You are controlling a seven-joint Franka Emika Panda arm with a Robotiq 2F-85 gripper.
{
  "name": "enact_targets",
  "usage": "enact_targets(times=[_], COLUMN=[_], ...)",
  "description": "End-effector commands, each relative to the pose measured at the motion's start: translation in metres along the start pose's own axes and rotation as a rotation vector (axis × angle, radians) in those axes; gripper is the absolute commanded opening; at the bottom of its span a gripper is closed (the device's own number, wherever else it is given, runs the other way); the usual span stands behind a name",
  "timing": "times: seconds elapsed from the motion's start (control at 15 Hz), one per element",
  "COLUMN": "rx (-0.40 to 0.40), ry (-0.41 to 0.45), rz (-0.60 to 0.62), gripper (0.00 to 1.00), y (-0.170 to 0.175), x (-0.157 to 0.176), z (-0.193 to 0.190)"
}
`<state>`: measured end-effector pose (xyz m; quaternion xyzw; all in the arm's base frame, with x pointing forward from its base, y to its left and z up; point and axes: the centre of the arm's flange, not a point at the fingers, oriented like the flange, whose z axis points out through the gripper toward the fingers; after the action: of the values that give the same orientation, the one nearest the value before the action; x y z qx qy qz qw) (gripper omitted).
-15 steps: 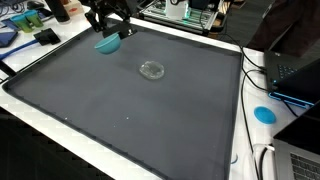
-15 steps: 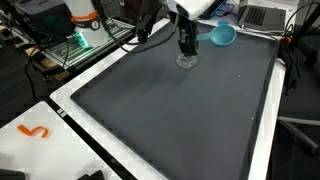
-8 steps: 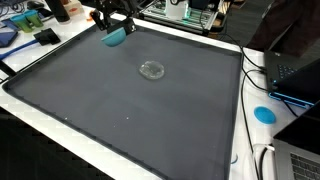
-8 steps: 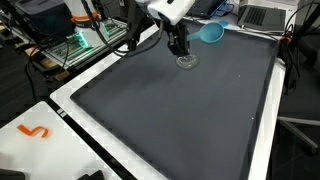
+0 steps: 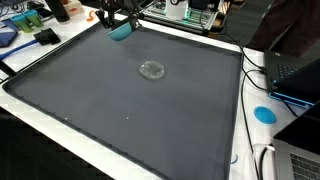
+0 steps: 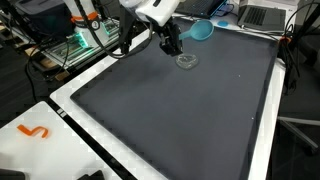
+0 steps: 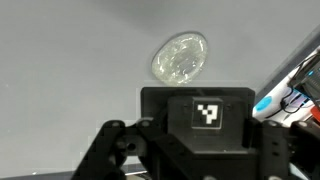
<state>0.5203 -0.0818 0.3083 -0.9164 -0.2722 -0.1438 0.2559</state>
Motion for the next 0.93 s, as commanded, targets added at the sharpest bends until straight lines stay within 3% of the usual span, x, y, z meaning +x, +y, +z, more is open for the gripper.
enact_targets(times=[0.0, 0.87], rx=[-0.005, -0.031], ry=[0.043, 0.049], rz=[-0.043, -0.096], gripper=[0.28, 0.28], y=[-0.013, -0.036], x=[-0.018, -0.03], z=[-0.001, 0.009])
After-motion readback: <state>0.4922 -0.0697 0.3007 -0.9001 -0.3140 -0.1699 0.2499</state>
